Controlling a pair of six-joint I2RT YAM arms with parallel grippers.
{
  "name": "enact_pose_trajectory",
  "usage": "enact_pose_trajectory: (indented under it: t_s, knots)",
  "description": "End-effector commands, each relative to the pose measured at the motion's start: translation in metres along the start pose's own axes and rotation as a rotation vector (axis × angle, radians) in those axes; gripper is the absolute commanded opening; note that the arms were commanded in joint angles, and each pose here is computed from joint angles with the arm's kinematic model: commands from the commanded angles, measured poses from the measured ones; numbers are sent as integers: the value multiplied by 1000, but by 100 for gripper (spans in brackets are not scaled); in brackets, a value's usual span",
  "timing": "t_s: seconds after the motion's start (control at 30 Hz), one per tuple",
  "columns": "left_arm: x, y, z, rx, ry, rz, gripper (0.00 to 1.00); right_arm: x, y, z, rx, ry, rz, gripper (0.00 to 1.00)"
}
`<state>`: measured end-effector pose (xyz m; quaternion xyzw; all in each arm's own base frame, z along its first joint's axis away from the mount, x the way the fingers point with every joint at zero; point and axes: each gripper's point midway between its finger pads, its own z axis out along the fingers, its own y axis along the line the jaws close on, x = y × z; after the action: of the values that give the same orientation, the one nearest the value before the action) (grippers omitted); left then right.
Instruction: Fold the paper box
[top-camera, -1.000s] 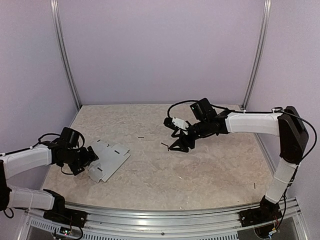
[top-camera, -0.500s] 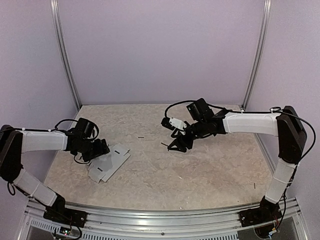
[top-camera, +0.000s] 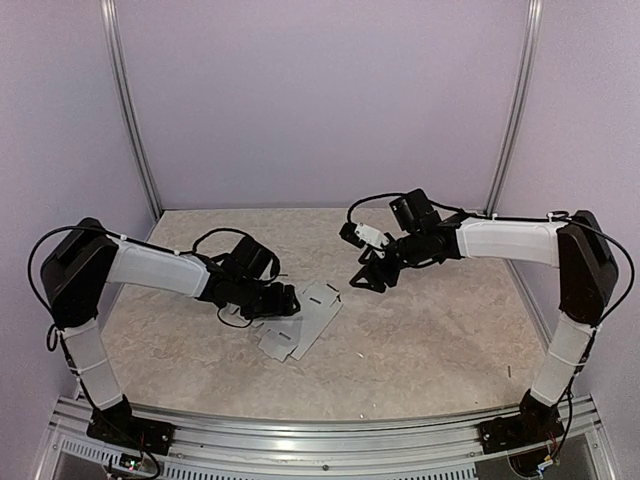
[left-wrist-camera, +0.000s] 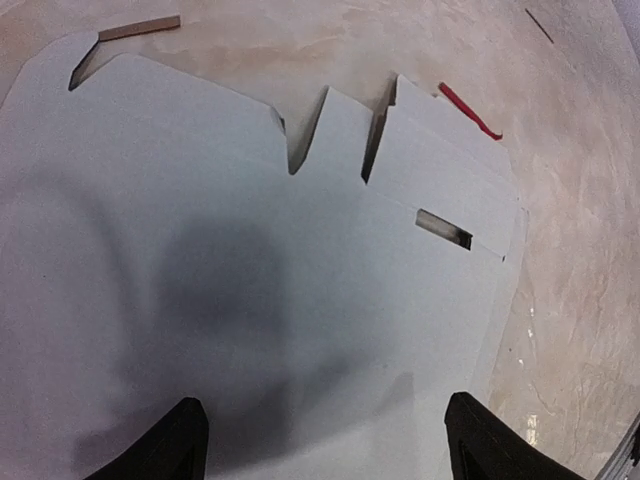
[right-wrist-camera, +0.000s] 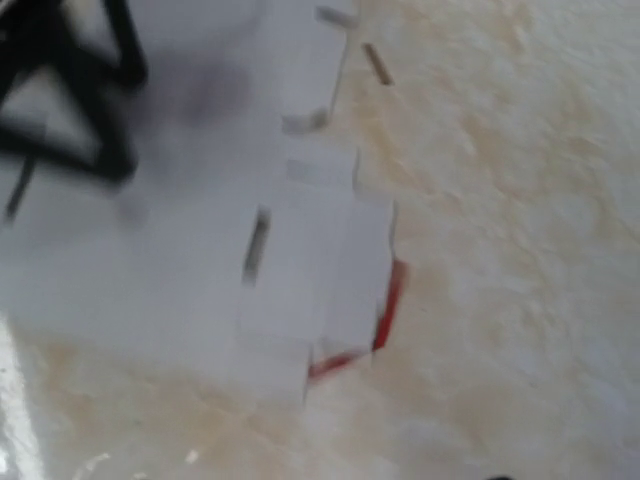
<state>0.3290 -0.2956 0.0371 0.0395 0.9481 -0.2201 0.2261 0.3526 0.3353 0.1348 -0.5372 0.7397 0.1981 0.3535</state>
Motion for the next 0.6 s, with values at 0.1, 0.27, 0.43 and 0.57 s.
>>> enact_pose_trajectory:
  t_s: [0.1, 0.27, 0.43, 0.57]
  knots:
    - [-1, -67, -25, 125, -61, 276, 81, 11, 1, -15, -20, -4, 4, 69]
    - [-36, -46, -85, 58, -253, 229, 90, 30, 5, -2, -11, 61, -54, 68]
    - [-16, -8, -91, 102, -170, -46, 91, 36, 24, 16, 3, 128, -170, 67]
    - [12, 0, -86, 153, -112, -148, 91, 36, 53, 29, -31, 166, -290, 69]
